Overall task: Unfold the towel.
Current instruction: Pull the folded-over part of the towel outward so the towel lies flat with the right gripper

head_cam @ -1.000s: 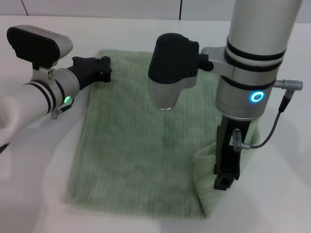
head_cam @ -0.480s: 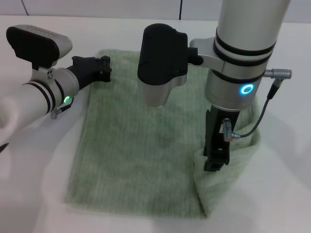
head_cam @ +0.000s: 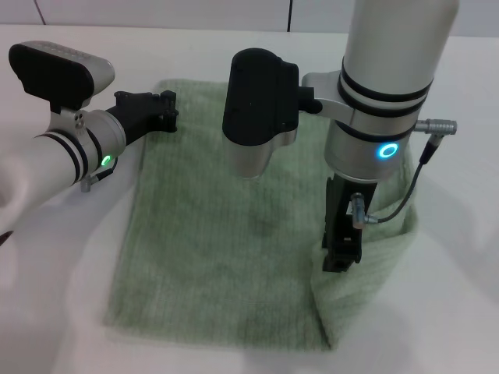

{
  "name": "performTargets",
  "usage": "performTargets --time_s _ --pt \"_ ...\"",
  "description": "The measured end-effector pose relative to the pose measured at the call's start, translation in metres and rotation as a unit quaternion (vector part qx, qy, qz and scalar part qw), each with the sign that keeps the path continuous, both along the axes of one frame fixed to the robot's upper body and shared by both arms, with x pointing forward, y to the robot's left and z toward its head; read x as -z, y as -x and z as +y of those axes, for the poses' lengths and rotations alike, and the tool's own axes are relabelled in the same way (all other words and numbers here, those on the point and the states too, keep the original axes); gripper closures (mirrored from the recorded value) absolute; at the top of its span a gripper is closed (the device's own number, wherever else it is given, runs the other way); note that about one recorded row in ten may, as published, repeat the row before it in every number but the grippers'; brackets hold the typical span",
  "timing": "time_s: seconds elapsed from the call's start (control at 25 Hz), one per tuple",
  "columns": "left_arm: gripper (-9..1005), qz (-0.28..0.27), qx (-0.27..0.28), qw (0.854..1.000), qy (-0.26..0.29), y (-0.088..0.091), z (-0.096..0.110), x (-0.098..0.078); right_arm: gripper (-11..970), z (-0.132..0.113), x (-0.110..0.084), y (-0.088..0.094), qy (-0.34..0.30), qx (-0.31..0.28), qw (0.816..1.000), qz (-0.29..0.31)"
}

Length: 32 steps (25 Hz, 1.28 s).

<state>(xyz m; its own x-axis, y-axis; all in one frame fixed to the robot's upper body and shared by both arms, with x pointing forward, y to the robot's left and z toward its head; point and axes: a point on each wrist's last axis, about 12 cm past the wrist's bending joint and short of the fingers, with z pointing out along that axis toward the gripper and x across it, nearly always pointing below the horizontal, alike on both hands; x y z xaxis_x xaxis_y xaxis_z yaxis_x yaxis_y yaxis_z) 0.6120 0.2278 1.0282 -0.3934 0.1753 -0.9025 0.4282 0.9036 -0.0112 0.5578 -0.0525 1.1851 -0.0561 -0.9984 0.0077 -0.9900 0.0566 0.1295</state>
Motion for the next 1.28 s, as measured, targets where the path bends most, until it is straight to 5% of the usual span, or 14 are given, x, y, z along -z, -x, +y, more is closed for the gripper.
performTargets --time_s 1.04,1.28 --pt "998 -0.001 -0.001 1.000 0.003 -0.001 -0.002 -0.001 723 -0.005 0.015 -0.005 0.010 -0.016 1.000 0.008" --pt "998 -0.002 -0.001 1.000 0.003 -0.002 -0.002 -0.002 914 -0.004 0.012 -0.001 0.017 -0.024 0.999 0.011"
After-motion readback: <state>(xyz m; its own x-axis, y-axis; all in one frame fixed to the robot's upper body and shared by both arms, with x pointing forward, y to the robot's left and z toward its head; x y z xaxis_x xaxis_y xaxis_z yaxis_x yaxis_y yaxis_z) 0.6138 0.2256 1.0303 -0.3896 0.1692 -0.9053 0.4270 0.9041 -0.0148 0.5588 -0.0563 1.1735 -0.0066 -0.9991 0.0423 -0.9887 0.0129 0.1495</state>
